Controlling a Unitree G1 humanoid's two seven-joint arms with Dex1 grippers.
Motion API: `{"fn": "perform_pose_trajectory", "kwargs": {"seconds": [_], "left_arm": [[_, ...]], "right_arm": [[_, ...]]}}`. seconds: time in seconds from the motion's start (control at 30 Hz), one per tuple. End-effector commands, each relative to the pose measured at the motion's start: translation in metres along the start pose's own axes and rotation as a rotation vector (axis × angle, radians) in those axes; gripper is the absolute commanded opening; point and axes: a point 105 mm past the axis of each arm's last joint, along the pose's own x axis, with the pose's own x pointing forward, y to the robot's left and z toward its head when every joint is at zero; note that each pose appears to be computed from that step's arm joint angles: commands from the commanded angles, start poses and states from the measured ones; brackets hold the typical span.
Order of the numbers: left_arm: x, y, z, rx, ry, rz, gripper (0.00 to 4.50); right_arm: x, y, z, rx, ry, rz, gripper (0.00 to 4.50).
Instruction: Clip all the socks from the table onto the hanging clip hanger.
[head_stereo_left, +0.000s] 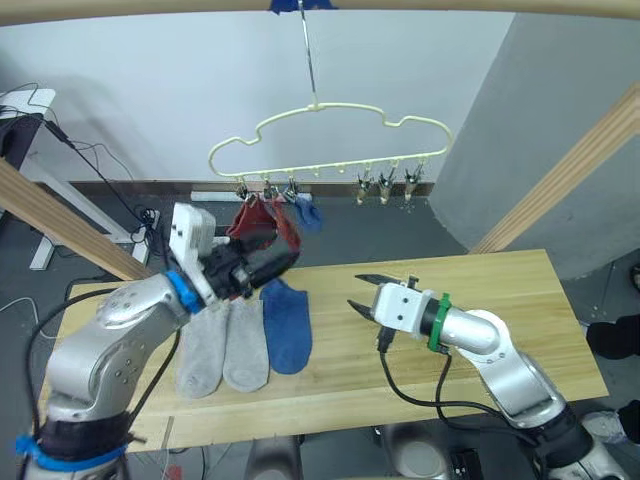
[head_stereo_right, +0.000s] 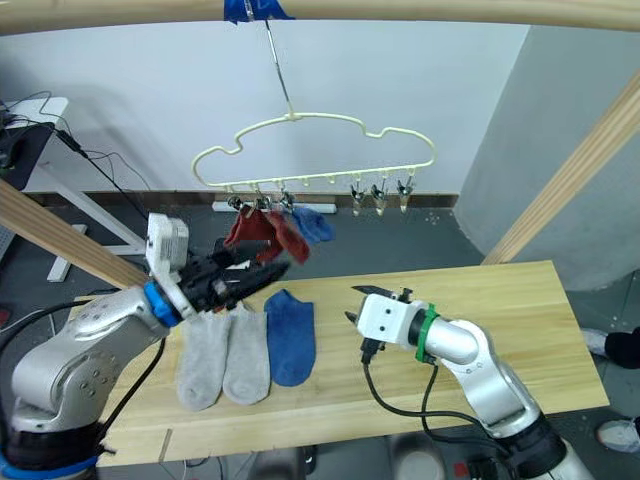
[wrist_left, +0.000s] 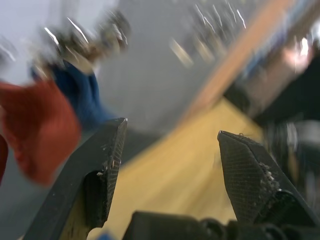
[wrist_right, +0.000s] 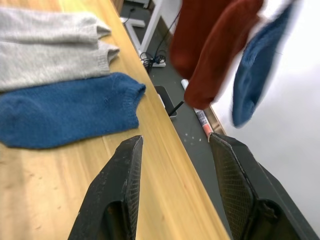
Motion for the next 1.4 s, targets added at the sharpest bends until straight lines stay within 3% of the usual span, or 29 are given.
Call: {"fn": "perform_pose_trajectory", "kwargs": {"seconds": [0.03,0.1,0.33,0.9,1.4], "left_arm": [[-0.009,-0.022,0.017,0.112,-0.049,-0.131,3.22],[-0.012,-0.030,0.022,0.128,-0.060,-0.193,3.22],[-0.018,-0.038,0.025,0.219,-0.019,-0.275,3.22],[-0.002,-0.036,0.040,0.244,-0.094,-0.266,3.22],[0.000,-0.034,0.037,0.253,-0.090,-0.267,3.22]], "right_arm": [[-0.020,-0.048,0.032,0.018,-0.101,-0.231,2.16],[-0.025,-0.062,0.044,0.082,-0.145,-0.316,2.16],[-0.023,-0.075,0.067,0.251,-0.209,-0.336,2.16],[0.006,-0.086,0.065,0.393,-0.164,-0.392,2.16],[0.023,-0.092,0.071,0.414,-0.173,-0.405,2.16]]}}
